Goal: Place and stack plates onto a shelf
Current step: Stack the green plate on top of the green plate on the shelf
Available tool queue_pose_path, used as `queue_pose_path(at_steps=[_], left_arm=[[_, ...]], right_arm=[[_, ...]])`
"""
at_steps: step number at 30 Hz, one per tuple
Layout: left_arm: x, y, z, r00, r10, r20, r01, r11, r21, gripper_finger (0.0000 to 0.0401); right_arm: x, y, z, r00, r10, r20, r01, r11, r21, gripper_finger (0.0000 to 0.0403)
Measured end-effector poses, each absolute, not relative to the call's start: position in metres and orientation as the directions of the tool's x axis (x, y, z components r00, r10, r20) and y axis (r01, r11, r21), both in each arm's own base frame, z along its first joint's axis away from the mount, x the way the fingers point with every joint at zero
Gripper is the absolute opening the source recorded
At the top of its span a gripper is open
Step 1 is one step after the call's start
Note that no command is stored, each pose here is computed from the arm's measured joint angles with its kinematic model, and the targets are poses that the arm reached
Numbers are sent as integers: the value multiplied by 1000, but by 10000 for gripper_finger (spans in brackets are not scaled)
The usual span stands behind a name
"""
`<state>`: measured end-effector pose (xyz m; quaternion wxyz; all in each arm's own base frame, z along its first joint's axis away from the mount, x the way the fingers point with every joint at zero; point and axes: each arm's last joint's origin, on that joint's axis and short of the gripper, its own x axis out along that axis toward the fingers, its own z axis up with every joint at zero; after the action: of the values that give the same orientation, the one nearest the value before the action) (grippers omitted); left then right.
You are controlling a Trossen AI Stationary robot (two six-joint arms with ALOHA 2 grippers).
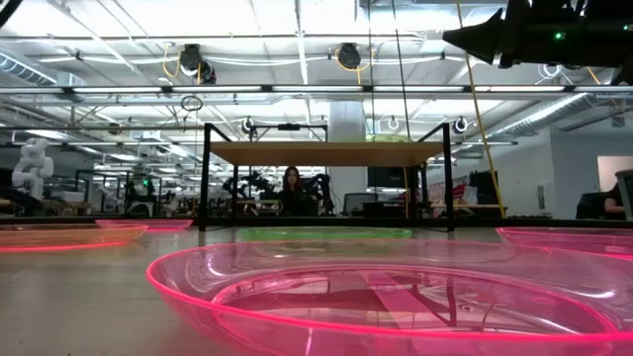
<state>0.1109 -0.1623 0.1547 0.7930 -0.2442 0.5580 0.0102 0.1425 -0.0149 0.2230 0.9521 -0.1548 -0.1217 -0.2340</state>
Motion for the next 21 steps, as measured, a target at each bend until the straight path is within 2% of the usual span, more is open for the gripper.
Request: queue_pose_path(at_steps=[4, 13, 21], left_arm=[[104, -159, 150, 393, -283, -875, -322, 849, -419, 62], [98, -152, 135, 371, -276, -887, -377, 828, -415, 62], [101, -157, 135, 421, -342, -840, -353, 791, -499, 62]], right_arm=[[143, -15, 223, 861, -408, 304, 483, 842, -238, 70], [143, -15, 223, 862, -408, 301, 481, 845, -233, 70], [143, -15, 222, 864, -408, 295, 480, 845, -236, 70]])
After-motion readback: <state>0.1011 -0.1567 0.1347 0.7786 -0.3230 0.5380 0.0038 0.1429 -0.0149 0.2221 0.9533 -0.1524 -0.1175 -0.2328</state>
